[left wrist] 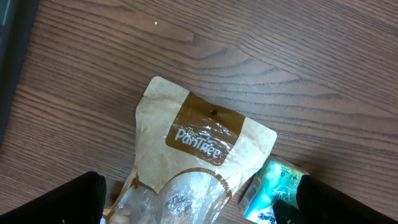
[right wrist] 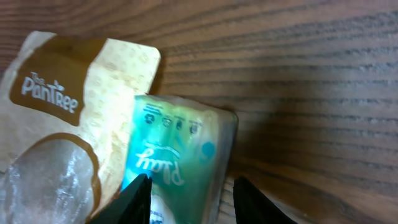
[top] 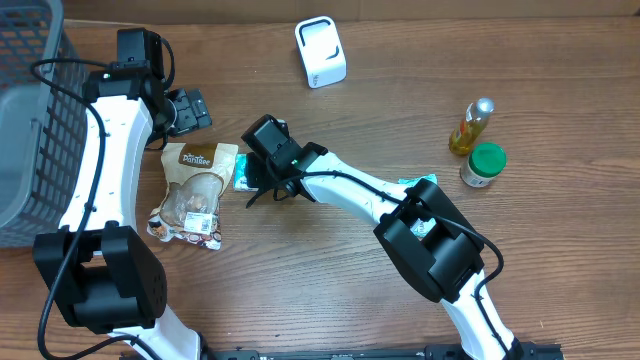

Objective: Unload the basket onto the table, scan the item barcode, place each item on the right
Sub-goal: 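Lower the right gripper onto the small teal tissue pack and grasp it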

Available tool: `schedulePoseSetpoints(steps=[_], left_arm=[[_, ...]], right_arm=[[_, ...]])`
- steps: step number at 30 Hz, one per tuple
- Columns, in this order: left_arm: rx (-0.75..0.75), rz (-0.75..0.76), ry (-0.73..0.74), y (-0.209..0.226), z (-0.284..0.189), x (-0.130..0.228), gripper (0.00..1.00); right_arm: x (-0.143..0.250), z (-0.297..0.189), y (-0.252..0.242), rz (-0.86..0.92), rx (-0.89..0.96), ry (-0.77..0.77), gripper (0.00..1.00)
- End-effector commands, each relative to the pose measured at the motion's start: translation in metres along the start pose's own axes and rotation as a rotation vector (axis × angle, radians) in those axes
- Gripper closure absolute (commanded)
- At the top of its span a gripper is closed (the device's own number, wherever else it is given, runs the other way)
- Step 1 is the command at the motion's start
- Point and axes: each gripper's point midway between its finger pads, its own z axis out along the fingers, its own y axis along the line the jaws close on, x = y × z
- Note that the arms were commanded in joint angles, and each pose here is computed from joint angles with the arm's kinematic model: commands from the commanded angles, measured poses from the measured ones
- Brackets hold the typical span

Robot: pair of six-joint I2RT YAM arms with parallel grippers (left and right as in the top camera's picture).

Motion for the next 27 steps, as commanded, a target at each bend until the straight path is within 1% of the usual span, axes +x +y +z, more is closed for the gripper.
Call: schedulePoseSetpoints(steps=[1, 8, 11, 22, 24, 27], left_arm=[[-0.004, 0.004, -0.021, -0.0010, -0.0059, -0.0035, 0.01], [-0.004, 0.005, -0.021, -0.0010, -0.0059, -0.0035, 0.01], [-0.004, 0.004, -0.021, -0.0010, -0.0059, -0.0035, 0.00], [-0.004, 0.005, -0.021, -0.0010, -0.0059, -0.0035, 0.01], [-0.004, 0.005, -0.021, -0.0010, -0.0059, -0.0035, 0.00], [-0.004, 0.004, -0.021, -0.0010, -0.0059, -0.0035, 0.00]], right_arm=[[-0.0001, 0.0000, 0.0014, 0.006, -0.009, -0.002, 0.60], [-0.0012, 0.0000, 0.0022, 0.006, -0.012, -0.007, 0.60], [-0.0022, 0.0000, 0.0000, 0.006, 0.000, -0.013, 0.62], [-0.0013, -0.0001, -0.0055, 0.008, 0.025, -0.012, 0.64], [-0.0016, -0.0001, -0.0058, 0.008, 0.027, -0.014, 0.67], [-0.0023, -0.0001, -0.0062, 0.008, 0.029, -0.018, 0.69]])
